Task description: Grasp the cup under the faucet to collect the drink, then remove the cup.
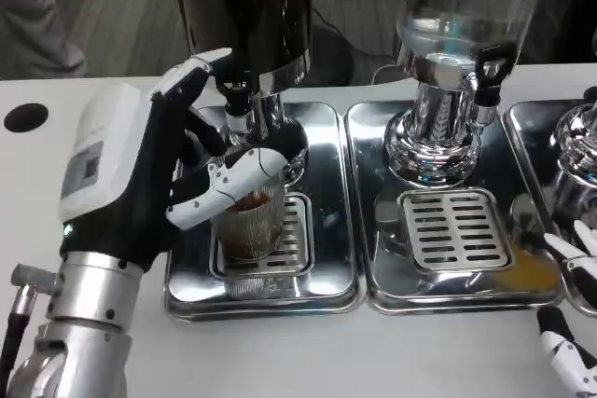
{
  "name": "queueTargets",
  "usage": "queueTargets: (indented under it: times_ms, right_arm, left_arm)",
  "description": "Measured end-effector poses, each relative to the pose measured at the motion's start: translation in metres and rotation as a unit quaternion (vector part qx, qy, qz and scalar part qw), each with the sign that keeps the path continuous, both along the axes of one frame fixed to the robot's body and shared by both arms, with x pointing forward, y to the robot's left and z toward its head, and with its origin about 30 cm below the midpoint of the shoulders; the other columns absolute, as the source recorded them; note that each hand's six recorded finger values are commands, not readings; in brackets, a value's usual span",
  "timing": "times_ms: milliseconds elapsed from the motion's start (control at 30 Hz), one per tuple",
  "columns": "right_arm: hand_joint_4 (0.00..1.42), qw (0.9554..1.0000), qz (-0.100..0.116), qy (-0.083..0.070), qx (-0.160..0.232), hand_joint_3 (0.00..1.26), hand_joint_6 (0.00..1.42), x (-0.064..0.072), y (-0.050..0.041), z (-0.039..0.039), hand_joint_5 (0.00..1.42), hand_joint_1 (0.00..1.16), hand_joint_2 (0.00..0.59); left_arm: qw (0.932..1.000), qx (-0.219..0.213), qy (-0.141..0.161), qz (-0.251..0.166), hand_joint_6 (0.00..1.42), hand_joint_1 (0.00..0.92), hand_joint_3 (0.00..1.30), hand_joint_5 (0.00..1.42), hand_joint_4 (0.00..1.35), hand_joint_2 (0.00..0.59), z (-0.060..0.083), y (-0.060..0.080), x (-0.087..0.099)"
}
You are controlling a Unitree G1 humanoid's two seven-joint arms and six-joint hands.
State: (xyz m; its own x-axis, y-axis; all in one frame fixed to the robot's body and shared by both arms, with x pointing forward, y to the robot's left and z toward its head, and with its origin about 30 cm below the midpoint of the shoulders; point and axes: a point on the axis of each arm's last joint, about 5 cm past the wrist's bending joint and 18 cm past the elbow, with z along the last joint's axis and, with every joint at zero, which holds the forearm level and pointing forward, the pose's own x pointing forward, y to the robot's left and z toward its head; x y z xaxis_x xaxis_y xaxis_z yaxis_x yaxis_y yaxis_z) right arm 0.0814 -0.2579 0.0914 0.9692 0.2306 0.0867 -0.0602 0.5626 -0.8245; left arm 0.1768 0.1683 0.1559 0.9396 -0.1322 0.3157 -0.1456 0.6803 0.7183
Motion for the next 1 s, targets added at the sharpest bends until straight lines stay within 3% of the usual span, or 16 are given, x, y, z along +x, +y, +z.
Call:
queueTargets:
  times_ms: [667,867,1000]
  right_arm:
    - [0.00,1.0000,0.005,0.003,0.001,0.15,0.00,0.0002,0.0020,-0.0012,0.00,0.30,0.492]
    - [0.00,1.0000,0.005,0.005,0.001,0.15,0.00,0.0008,0.0027,-0.0017,0.00,0.30,0.492]
    - [0.00,1.0000,0.007,0.004,0.002,0.15,0.00,0.0016,0.0035,-0.0019,0.00,0.30,0.492]
  left_arm:
    - [0.9999,-0.016,-0.003,0.000,0.93,0.075,0.32,0.75,0.26,0.058,0.0026,0.0018,0.0031]
    - [0.9997,-0.022,-0.006,0.008,0.93,0.075,0.25,0.72,0.18,0.059,0.0039,0.0058,0.0035]
    - [0.9994,-0.032,-0.010,0.012,0.92,0.058,0.22,0.63,0.15,0.051,0.0049,0.0088,0.0036]
